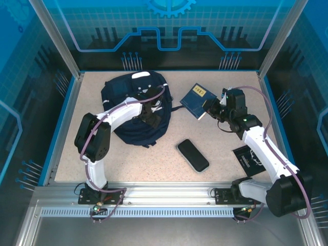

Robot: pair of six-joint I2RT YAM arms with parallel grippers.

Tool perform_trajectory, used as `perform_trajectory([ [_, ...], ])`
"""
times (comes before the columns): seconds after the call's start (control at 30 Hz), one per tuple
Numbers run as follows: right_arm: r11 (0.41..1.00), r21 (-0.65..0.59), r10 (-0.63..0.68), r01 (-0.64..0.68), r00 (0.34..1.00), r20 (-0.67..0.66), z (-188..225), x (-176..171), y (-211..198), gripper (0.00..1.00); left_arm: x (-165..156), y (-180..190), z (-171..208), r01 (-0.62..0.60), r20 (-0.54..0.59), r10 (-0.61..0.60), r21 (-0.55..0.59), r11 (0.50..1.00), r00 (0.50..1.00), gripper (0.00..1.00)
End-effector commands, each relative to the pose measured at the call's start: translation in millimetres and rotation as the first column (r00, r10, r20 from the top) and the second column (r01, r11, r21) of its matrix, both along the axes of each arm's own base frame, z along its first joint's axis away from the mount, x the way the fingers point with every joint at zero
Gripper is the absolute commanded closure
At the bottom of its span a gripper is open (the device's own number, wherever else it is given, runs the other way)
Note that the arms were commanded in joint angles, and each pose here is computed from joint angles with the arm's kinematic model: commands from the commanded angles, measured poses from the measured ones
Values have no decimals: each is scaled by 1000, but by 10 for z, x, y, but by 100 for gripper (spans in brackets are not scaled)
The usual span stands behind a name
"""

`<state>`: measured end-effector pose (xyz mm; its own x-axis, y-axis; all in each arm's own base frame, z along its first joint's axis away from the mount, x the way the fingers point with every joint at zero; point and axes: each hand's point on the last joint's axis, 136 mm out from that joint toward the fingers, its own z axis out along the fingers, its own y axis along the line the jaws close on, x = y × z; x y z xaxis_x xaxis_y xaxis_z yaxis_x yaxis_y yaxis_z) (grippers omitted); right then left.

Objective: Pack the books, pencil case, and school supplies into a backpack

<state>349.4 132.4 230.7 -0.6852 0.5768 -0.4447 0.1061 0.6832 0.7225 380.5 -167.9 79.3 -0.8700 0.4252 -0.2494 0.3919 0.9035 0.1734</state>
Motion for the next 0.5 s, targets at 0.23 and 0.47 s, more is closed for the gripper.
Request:
perform_trajectory([
  [0.23, 999, 38, -8, 6, 999, 41, 150, 5, -11, 91, 52, 170, -46, 33, -9, -32, 141, 989, 999, 21],
  [0.47, 999, 46, -9, 7, 999, 40, 162, 4, -1, 91, 168, 286, 26, 26, 30, -34, 233, 972, 999, 33],
])
